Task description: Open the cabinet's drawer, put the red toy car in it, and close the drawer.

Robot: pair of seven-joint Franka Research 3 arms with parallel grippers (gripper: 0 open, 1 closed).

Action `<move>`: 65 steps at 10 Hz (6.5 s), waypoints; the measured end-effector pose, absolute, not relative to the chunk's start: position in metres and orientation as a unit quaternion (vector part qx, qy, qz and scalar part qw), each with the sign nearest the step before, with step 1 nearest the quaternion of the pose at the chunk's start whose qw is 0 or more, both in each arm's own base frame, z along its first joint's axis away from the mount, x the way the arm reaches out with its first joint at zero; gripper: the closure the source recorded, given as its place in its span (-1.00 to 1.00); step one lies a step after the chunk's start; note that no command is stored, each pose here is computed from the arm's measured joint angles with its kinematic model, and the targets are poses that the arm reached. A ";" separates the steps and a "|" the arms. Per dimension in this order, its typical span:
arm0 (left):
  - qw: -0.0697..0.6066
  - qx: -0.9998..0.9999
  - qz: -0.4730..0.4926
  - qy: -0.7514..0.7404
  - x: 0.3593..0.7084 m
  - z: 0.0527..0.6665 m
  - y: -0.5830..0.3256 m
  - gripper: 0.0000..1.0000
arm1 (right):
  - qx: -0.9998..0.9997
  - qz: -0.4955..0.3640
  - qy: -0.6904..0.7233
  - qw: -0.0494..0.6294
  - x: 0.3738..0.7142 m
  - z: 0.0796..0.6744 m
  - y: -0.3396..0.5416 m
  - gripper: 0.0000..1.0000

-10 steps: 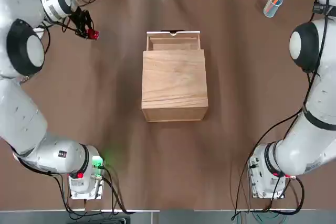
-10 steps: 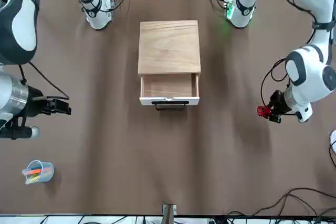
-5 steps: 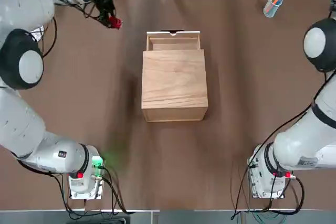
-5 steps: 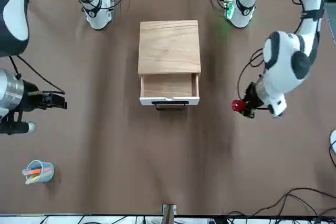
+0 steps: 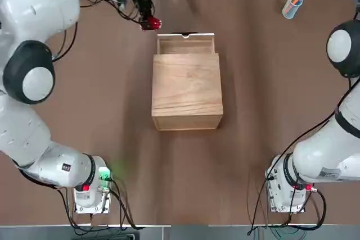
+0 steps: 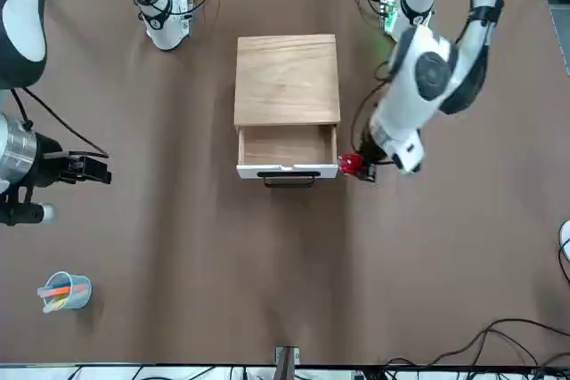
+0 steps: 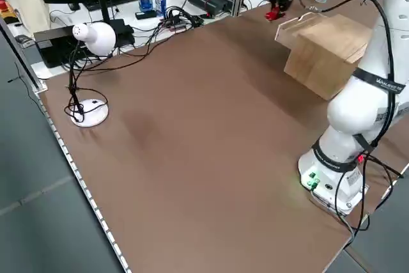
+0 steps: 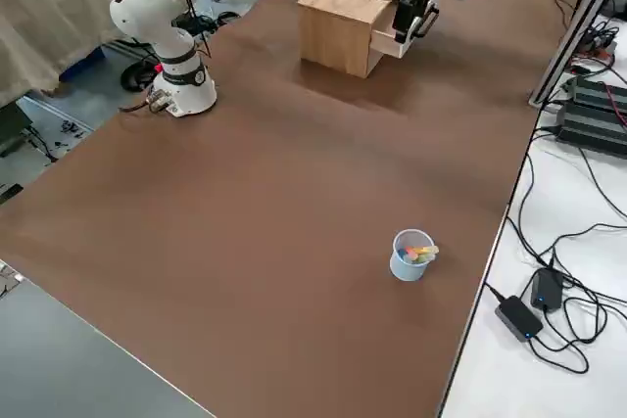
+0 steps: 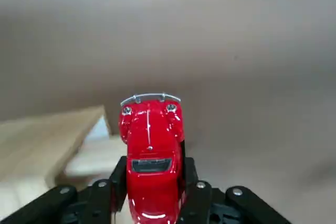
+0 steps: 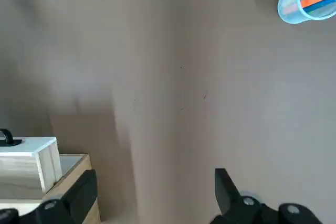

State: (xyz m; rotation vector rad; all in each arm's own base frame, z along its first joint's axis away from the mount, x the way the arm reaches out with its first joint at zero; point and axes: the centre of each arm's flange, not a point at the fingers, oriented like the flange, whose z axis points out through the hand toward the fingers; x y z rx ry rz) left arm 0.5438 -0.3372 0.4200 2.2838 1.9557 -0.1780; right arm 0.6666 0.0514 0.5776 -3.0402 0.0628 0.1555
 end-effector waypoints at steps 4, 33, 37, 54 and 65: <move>0.042 0.751 -0.076 0.654 0.505 0.408 -0.404 0.10 | -0.999 0.033 0.019 0.026 0.648 0.586 0.062 -0.99; 0.005 0.779 -0.072 0.623 0.504 0.346 -0.475 -0.74 | -0.991 0.097 -0.057 0.065 0.635 0.516 0.148 -1.00; 0.023 0.788 -0.052 0.613 0.505 0.425 -0.456 -0.77 | -0.985 0.110 -0.058 0.120 0.648 0.476 0.179 -1.00; 0.024 0.976 0.025 0.217 0.565 0.575 -0.078 -0.94 | -0.959 0.157 0.010 0.237 0.645 0.342 0.320 0.96; 0.004 0.999 0.000 0.046 0.556 0.619 -0.027 -1.00 | -0.953 0.204 -0.001 0.222 0.627 0.323 0.332 0.96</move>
